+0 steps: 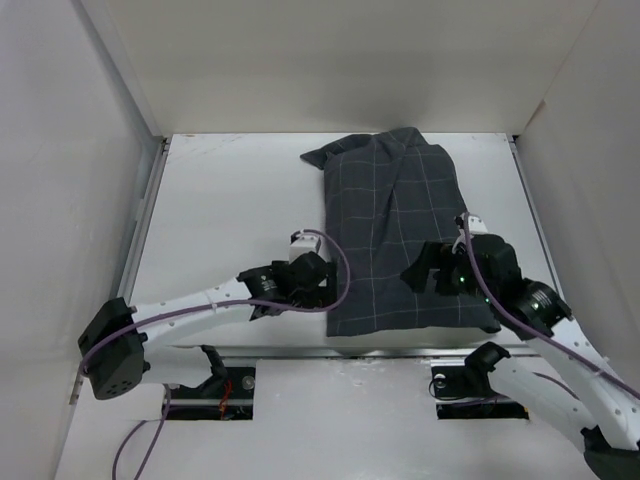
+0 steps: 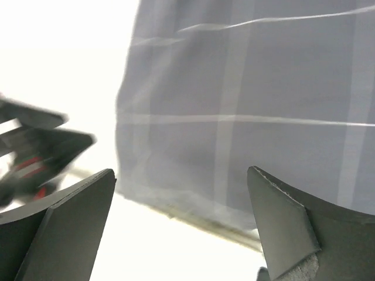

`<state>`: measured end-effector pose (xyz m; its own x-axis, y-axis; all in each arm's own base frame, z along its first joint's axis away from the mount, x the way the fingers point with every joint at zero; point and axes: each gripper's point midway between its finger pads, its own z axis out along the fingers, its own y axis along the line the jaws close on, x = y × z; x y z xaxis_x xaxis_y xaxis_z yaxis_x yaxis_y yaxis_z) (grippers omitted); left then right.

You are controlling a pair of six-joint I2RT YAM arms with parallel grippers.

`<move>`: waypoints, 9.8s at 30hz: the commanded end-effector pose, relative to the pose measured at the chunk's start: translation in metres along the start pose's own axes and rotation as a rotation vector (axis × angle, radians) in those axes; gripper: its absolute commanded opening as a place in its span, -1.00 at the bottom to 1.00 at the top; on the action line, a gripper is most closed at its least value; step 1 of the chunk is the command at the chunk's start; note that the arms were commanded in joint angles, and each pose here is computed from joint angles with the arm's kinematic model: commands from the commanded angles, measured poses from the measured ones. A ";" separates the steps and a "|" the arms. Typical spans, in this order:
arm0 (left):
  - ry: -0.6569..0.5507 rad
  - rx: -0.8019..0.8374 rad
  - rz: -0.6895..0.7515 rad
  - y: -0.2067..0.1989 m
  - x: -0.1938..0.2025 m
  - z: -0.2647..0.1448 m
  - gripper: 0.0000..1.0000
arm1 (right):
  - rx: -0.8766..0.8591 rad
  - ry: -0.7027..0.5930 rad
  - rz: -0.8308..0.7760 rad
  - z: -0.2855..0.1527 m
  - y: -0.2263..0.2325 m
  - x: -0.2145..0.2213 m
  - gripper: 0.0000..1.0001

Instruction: Put the pillow into the pillowcase

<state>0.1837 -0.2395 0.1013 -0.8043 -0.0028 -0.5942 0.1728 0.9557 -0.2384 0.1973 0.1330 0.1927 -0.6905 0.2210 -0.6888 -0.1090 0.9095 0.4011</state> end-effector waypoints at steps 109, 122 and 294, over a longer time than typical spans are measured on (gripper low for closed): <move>-0.498 -0.394 -0.311 0.065 -0.155 -0.105 -1.00 | 0.214 0.379 -0.236 0.053 0.000 0.135 0.78; -0.506 -0.408 -0.322 0.069 -0.158 -0.108 -1.00 | 0.456 0.148 -0.111 0.090 -0.016 0.106 -0.41; -0.192 -0.527 -0.536 0.146 -0.091 -0.034 1.00 | 0.144 -0.472 -0.019 0.025 -0.065 -0.215 1.00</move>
<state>0.2595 -0.1133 0.0893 -0.6959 -0.4965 -0.5188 -0.4930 0.8557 -0.1575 0.3689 0.0394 0.2575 -0.3880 0.2915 -0.8743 0.0103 0.9500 0.3122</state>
